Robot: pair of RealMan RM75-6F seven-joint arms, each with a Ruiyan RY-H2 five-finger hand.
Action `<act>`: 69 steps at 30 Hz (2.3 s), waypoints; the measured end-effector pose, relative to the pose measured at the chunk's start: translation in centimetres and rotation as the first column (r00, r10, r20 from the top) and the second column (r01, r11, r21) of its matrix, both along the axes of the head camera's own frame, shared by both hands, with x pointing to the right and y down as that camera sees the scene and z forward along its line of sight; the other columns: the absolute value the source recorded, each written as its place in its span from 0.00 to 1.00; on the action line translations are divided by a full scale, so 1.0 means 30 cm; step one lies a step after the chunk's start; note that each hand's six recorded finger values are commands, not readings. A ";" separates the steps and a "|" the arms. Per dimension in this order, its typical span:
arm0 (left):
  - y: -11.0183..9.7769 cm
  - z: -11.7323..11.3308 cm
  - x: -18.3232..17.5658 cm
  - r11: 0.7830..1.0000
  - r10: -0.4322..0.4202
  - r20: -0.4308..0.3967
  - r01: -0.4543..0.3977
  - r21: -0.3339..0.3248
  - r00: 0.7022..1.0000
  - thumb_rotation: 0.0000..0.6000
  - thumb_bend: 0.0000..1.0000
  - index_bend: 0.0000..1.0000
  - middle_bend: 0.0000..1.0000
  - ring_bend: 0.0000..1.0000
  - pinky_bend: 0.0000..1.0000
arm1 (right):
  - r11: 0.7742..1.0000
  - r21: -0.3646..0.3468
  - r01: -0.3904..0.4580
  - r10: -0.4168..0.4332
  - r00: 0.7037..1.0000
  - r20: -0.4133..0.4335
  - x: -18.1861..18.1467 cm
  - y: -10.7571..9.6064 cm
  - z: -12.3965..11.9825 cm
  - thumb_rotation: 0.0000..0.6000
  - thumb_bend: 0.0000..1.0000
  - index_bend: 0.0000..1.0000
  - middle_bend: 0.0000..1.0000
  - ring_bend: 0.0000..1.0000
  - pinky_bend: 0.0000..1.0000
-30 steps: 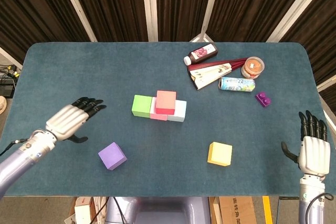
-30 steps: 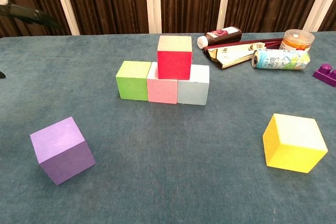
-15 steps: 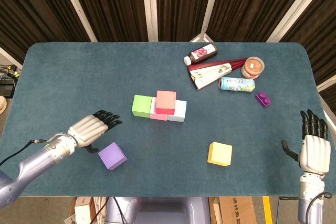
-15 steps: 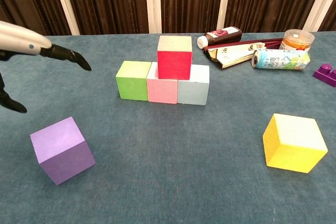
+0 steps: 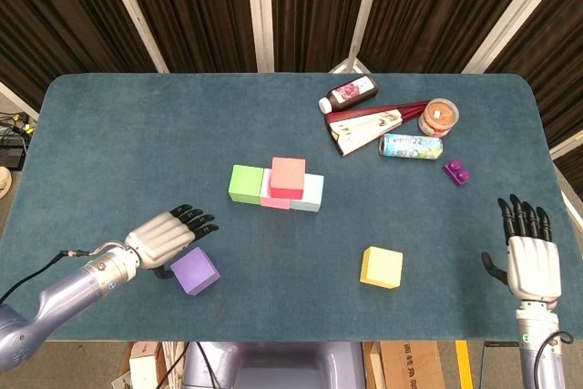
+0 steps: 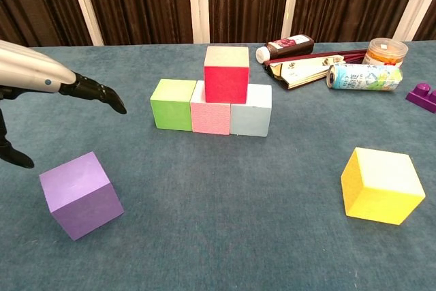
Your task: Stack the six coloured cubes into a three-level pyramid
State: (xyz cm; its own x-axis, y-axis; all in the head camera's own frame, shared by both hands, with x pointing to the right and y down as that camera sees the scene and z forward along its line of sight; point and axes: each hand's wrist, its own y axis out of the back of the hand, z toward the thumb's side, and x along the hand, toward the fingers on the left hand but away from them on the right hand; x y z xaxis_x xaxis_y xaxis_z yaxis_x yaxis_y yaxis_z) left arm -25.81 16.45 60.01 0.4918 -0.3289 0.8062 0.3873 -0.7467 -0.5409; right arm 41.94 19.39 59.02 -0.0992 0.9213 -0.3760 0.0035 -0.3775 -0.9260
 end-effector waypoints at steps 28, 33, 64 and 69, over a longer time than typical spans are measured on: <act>0.071 0.009 0.008 0.995 0.101 0.030 -0.101 -0.012 0.994 1.00 0.24 0.00 0.00 0.00 0.00 | 0.997 -0.041 -0.066 0.068 0.997 0.040 -0.027 0.010 0.053 1.00 0.29 0.00 0.00 0.00 0.00; 0.086 0.038 -0.005 0.993 0.117 0.033 -0.117 -0.002 0.993 1.00 0.24 0.01 0.00 0.00 0.00 | 0.995 -0.037 -0.092 0.093 0.995 0.045 -0.023 0.011 0.053 1.00 0.29 0.00 0.00 0.00 0.00; 0.123 0.118 0.008 0.988 0.153 0.000 -0.153 0.032 0.988 1.00 0.31 0.15 0.13 0.00 0.00 | 0.987 -0.062 -0.148 0.151 0.987 0.052 -0.012 0.019 0.062 1.00 0.29 0.00 0.00 0.00 0.00; 0.128 0.112 0.016 0.987 0.156 -0.014 -0.155 0.036 0.988 1.00 0.33 0.17 0.14 0.00 0.00 | 0.986 -0.064 -0.154 0.157 0.986 0.056 -0.012 0.019 0.061 1.00 0.29 0.00 0.00 0.00 0.00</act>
State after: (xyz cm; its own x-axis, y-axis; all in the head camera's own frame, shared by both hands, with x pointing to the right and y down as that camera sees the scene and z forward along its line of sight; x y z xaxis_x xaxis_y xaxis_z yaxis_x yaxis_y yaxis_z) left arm -25.33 20.29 63.38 0.5528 -0.2747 0.7868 0.4876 -0.6590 -0.5727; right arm 41.59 19.95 60.85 -0.2149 0.8722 -0.4395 0.1218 -0.4225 -0.8981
